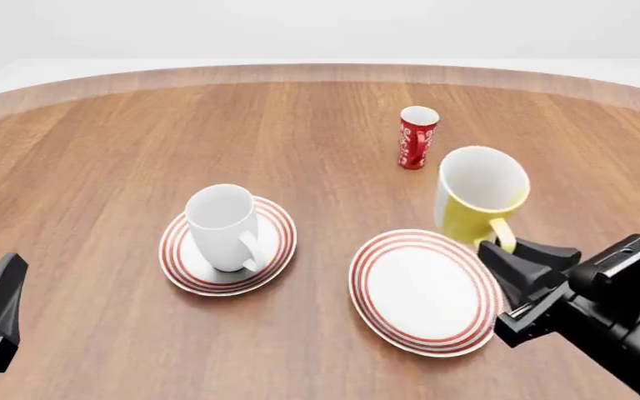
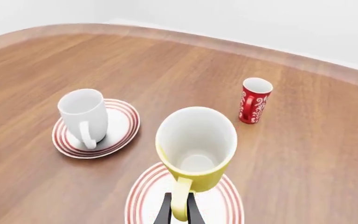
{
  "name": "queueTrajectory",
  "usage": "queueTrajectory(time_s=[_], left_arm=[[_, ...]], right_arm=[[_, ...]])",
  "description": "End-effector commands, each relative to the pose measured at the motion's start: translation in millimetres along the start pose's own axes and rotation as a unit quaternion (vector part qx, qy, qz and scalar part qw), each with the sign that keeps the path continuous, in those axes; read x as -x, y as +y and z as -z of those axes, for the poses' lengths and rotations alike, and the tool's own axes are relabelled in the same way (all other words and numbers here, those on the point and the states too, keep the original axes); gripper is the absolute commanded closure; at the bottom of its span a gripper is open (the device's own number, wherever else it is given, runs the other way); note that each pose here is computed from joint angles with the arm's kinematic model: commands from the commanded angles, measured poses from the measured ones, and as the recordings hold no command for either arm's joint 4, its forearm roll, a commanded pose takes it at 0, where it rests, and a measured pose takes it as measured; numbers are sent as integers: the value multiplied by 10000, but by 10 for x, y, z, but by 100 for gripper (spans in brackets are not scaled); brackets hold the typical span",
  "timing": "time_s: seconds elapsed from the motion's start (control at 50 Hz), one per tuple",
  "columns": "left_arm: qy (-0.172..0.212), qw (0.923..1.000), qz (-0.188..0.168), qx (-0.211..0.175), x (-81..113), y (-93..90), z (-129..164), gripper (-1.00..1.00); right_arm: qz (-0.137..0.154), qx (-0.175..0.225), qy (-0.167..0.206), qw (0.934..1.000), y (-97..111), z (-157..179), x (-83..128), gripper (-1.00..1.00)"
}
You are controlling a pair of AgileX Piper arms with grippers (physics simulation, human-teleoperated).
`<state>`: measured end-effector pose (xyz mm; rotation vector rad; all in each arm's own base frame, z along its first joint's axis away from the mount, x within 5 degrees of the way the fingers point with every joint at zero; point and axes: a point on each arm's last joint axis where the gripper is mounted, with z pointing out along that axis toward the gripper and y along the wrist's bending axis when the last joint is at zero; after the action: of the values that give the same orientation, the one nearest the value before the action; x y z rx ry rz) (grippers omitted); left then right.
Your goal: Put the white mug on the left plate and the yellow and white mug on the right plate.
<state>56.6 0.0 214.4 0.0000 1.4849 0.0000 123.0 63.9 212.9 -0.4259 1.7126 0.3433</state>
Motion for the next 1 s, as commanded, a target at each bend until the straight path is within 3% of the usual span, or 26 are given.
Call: queueTrajectory(time_s=[0.02, 0.38, 1.0], left_arm=[[0, 10000, 0, 0, 0, 0, 0, -100], [0, 10000, 0, 0, 0, 0, 0, -100], [0, 10000, 0, 0, 0, 0, 0, -100]], right_arm=[[-43, 86, 61, 9999, 22, 155, -88, 100], [-74, 256, 233, 9994, 59, 254, -196, 100], [-191, 393, 681, 9967, 107, 79, -393, 100]])
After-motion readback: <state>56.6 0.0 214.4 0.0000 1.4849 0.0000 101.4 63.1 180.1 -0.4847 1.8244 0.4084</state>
